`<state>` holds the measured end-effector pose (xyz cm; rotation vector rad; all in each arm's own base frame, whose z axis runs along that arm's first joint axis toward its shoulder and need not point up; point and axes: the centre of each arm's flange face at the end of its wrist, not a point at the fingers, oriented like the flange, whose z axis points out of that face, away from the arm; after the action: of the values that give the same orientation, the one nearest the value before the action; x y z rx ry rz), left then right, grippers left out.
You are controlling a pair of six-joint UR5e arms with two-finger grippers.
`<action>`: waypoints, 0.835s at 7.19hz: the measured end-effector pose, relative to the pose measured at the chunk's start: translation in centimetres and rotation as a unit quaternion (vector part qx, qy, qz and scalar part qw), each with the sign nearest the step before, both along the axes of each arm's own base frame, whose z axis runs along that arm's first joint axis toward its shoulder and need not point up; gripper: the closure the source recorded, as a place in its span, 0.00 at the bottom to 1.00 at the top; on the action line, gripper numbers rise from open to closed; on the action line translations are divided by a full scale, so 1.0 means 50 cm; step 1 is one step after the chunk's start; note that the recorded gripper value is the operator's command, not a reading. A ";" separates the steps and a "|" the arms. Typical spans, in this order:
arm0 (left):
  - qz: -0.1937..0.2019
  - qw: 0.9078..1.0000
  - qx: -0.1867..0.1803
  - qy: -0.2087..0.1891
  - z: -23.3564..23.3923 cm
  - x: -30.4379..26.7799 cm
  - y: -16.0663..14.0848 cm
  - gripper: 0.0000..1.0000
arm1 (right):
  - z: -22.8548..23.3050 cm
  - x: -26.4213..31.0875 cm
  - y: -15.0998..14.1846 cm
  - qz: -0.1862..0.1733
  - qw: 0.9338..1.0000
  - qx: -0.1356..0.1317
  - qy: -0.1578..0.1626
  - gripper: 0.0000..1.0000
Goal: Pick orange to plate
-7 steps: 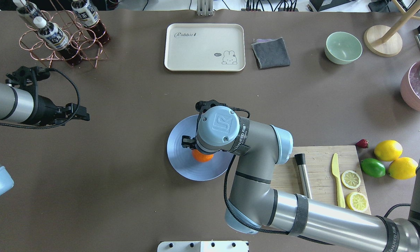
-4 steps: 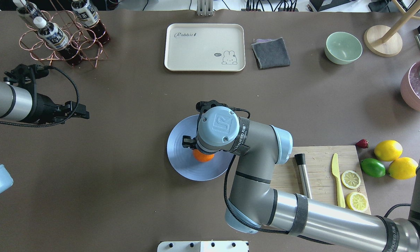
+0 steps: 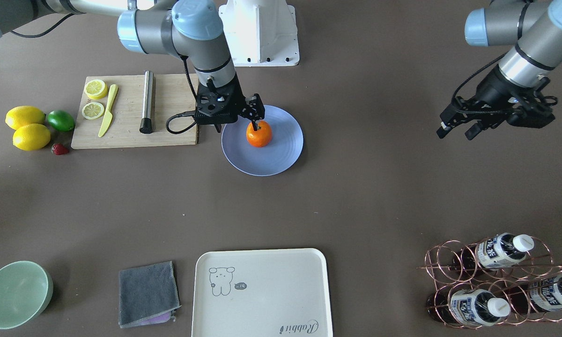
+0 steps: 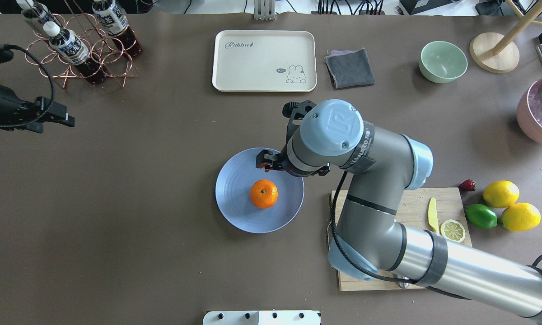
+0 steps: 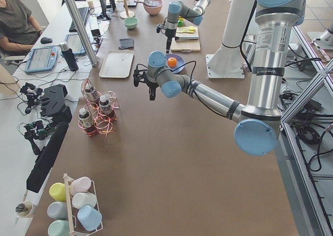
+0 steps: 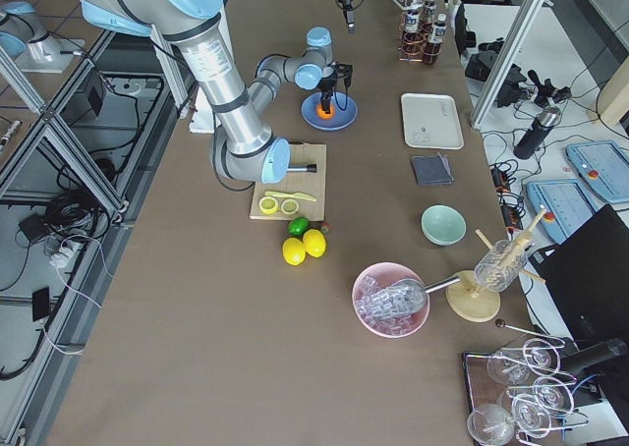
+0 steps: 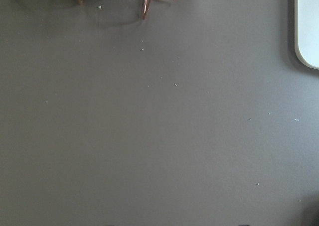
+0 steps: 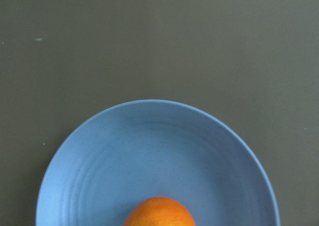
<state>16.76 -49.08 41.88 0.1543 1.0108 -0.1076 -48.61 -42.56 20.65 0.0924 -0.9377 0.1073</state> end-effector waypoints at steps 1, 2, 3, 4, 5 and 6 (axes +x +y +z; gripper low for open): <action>0.020 0.999 0.014 -0.025 0.037 -0.115 -0.030 0.18 | 0.066 0.136 -0.057 -0.030 0.999 0.015 0.010 0.00; 0.035 0.998 0.018 -0.052 0.074 -0.224 -0.044 0.12 | 0.170 0.289 -0.114 -0.062 0.997 0.036 0.027 0.00; 0.048 0.996 0.019 -0.072 0.112 -0.317 -0.043 0.04 | 0.286 0.456 -0.159 -0.088 0.994 0.056 0.041 0.00; 0.068 0.994 0.021 -0.087 0.160 -0.397 -0.031 0.03 | 0.410 0.639 -0.181 -0.105 0.990 0.071 0.053 0.00; 0.089 0.991 0.020 -0.096 0.218 -0.458 -0.008 0.03 | 0.526 0.809 -0.173 -0.117 0.988 0.080 0.068 0.00; 0.095 0.991 0.015 -0.096 0.276 -0.513 0.024 0.03 | 0.635 0.951 -0.153 -0.133 0.984 0.085 0.085 0.00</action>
<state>-8.89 -47.90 55.67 0.0924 0.8298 0.0956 -1.08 -50.23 52.38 0.1302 -0.7792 -0.2257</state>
